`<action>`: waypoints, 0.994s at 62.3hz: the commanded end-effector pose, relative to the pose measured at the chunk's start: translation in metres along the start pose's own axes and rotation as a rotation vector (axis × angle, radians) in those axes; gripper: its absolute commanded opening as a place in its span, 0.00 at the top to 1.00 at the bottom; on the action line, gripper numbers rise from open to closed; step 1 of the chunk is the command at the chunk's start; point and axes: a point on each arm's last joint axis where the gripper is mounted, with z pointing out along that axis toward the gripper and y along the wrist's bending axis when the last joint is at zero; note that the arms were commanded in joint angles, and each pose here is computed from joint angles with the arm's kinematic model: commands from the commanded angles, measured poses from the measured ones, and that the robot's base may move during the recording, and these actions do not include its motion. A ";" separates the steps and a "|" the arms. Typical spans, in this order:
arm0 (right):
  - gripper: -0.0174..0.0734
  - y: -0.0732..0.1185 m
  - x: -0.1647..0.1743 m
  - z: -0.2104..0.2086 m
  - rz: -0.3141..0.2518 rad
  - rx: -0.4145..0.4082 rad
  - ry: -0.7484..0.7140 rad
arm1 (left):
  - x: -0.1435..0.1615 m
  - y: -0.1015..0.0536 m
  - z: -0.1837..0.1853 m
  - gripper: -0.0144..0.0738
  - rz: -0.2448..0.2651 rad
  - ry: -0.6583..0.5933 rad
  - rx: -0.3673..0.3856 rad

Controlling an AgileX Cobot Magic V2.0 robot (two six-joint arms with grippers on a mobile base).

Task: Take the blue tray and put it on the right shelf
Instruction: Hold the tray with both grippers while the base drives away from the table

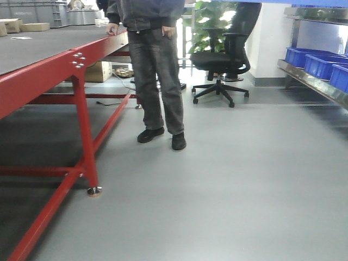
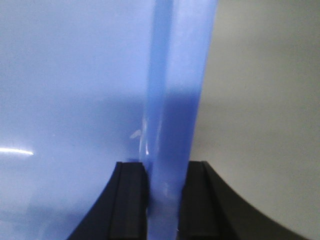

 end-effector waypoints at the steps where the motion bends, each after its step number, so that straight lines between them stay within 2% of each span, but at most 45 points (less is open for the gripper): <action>1: 0.73 0.001 -0.007 -0.016 -0.019 -0.030 -0.105 | 0.007 -0.004 -0.019 0.89 0.013 0.021 0.025; 62: 0.73 0.001 -0.007 -0.016 -0.019 -0.030 -0.105 | 0.007 -0.004 -0.019 0.89 0.013 0.021 0.025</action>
